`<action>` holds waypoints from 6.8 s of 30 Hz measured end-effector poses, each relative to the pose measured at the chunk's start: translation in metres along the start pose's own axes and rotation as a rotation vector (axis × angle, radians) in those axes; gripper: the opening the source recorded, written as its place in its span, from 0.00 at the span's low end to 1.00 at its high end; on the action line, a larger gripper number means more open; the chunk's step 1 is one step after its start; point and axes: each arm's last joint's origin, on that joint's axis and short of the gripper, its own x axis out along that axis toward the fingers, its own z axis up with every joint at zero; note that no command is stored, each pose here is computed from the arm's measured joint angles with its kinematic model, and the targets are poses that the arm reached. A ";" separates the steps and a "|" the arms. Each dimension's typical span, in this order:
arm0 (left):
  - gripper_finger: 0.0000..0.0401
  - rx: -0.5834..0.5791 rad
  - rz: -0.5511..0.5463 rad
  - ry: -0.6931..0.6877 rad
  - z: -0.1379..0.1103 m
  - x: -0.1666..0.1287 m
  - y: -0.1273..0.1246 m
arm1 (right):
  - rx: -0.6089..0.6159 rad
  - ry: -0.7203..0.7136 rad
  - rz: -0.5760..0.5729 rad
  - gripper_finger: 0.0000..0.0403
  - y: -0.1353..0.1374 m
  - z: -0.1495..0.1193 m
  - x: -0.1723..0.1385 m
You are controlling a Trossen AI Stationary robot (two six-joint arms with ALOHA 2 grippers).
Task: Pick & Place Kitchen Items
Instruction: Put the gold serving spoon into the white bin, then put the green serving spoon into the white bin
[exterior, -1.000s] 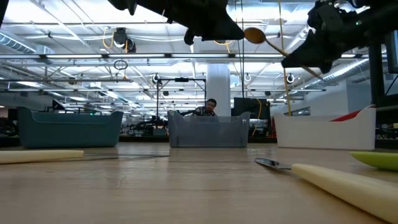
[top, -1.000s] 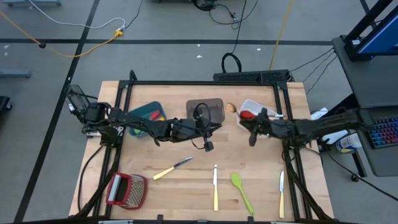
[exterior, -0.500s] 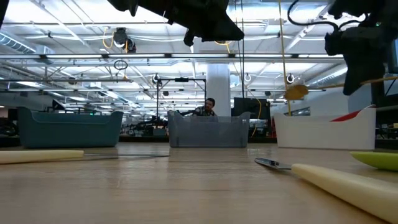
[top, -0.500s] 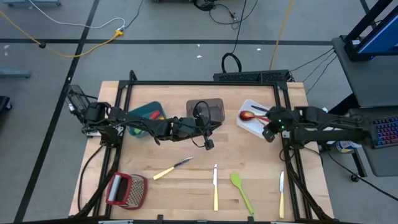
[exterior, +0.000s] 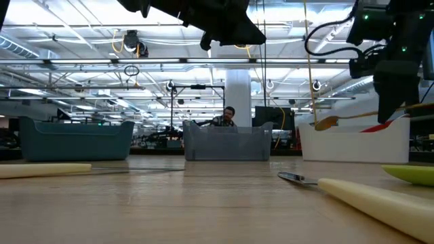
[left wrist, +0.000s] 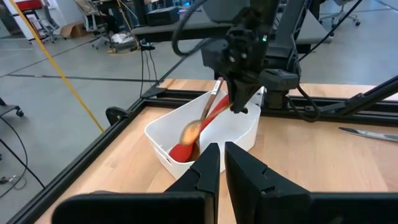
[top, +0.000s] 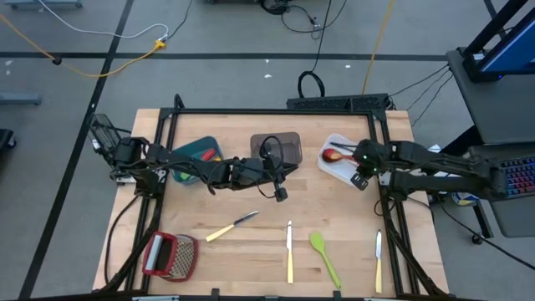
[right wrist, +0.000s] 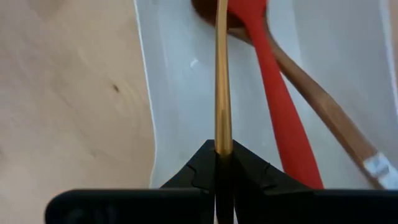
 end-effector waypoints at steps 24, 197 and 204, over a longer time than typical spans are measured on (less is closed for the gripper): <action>0.08 0.015 0.002 0.036 -0.004 0.000 0.001 | 0.015 0.029 -0.009 0.14 0.006 0.017 0.020; 0.08 0.085 0.007 0.065 -0.007 0.002 0.005 | -0.188 0.077 0.447 0.38 0.248 -0.055 0.009; 0.08 0.129 0.008 0.081 -0.008 0.002 0.007 | -0.069 0.237 0.350 0.38 0.262 -0.069 0.035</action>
